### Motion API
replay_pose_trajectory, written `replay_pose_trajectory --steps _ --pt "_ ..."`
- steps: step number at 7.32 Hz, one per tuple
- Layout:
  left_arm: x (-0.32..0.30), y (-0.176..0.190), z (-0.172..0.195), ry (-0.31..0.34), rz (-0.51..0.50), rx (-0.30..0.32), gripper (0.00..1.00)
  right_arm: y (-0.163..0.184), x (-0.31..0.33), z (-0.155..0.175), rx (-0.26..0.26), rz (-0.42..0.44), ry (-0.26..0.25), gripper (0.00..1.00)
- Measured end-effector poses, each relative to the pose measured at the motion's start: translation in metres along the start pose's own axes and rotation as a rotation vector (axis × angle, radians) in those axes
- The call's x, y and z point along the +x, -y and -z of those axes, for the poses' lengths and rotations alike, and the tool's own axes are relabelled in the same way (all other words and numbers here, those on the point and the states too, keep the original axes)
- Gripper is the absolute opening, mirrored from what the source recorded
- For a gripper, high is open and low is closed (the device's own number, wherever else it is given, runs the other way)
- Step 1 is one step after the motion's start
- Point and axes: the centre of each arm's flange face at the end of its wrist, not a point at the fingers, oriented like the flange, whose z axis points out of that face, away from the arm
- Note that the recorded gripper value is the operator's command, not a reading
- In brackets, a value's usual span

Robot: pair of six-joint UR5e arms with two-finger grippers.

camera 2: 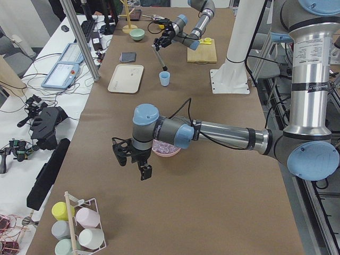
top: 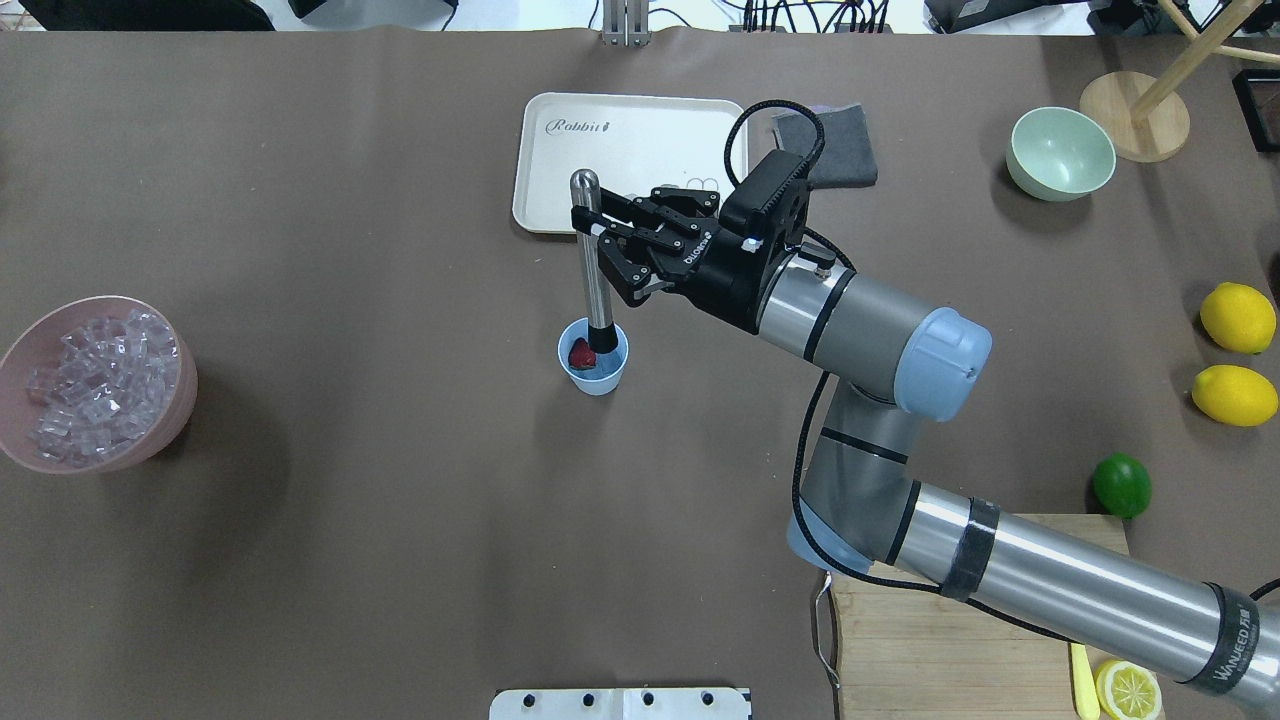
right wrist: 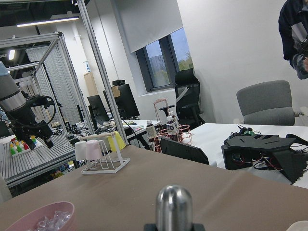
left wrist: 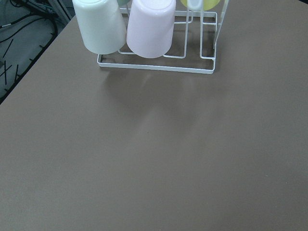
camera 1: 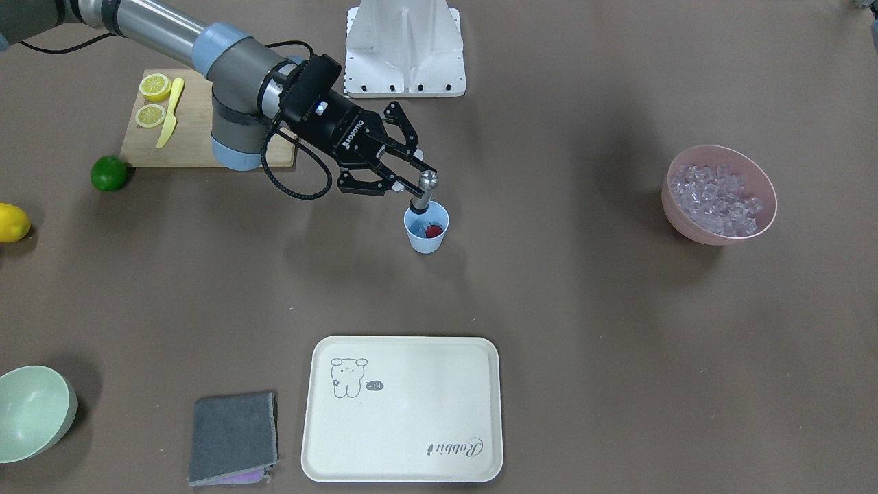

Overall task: Mash ice and strawberries in cup
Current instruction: 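Press the muddler down and up inside the cup with the right gripper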

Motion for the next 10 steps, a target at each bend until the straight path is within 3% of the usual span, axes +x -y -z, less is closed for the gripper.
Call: replay_pose_trajectory --steps 4,10 --pt "-0.013 -0.008 -0.005 0.013 0.010 -0.012 0.98 -0.001 0.002 0.000 0.023 0.057 0.003 0.00" --pt "-0.015 -0.007 -0.007 0.016 0.010 -0.012 0.98 -0.023 -0.013 -0.017 -0.008 0.051 -0.043 0.00"
